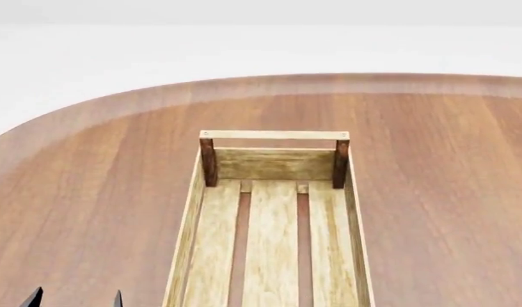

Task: Pick up the cream cheese and put it in the tray.

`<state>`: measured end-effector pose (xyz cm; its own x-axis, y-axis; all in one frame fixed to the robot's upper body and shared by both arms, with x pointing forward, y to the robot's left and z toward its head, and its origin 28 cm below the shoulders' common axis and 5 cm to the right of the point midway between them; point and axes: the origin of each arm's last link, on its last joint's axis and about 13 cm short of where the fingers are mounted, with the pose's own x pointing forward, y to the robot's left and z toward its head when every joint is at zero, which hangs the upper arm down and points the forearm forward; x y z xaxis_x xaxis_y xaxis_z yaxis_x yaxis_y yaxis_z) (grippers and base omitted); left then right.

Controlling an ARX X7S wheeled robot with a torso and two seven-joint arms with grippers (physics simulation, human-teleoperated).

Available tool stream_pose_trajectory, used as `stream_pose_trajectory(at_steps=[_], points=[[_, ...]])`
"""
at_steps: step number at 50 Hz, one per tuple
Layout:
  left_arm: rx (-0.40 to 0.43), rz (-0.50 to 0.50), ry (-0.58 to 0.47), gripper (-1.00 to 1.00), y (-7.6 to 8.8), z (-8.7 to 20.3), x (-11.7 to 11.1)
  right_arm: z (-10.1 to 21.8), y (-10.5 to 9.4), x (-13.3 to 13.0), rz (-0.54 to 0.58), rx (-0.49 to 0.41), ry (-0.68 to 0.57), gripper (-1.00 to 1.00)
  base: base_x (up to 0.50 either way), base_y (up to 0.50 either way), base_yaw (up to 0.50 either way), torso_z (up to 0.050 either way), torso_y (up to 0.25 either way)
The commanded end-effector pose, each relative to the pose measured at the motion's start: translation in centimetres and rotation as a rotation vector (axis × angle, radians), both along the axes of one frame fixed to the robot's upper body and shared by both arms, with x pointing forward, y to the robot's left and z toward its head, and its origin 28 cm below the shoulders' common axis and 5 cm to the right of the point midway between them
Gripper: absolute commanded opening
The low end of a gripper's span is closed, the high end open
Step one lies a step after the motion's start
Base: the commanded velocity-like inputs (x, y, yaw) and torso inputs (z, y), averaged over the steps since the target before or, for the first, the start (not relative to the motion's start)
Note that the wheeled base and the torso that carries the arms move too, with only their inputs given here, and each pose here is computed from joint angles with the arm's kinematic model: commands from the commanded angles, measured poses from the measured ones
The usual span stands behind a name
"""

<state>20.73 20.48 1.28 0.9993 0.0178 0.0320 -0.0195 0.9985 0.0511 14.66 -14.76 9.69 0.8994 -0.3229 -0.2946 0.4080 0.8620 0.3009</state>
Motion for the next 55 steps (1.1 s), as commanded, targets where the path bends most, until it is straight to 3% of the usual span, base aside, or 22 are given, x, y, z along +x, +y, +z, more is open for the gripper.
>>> stream_pose_trajectory(at_steps=[1,12,38,55], points=[[-0.003,0.004,0.0,1.0,0.0,-0.1,0.0,3.5,0.6,-3.5,0.062,0.074,0.083,1.0,0.0,0.0,0.0,0.0,0.0],[-0.003,0.004,0.001,1.0,0.0,-0.1,0.0,3.7,0.2,-4.5,0.003,0.103,0.1,1.0,0.0,0.0,0.0,0.0,0.0],[-0.009,0.001,0.007,1.0,0.0,-0.1,0.0,4.8,-1.8,-6.9,-0.095,0.033,0.138,1.0,0.0,0.0,0.0,0.0,0.0],[-0.008,0.002,0.008,1.0,0.0,-0.1,0.0,5.0,-4.2,-8.1,-0.222,0.065,0.091,1.0,0.0,0.0,0.0,0.0,0.0]])
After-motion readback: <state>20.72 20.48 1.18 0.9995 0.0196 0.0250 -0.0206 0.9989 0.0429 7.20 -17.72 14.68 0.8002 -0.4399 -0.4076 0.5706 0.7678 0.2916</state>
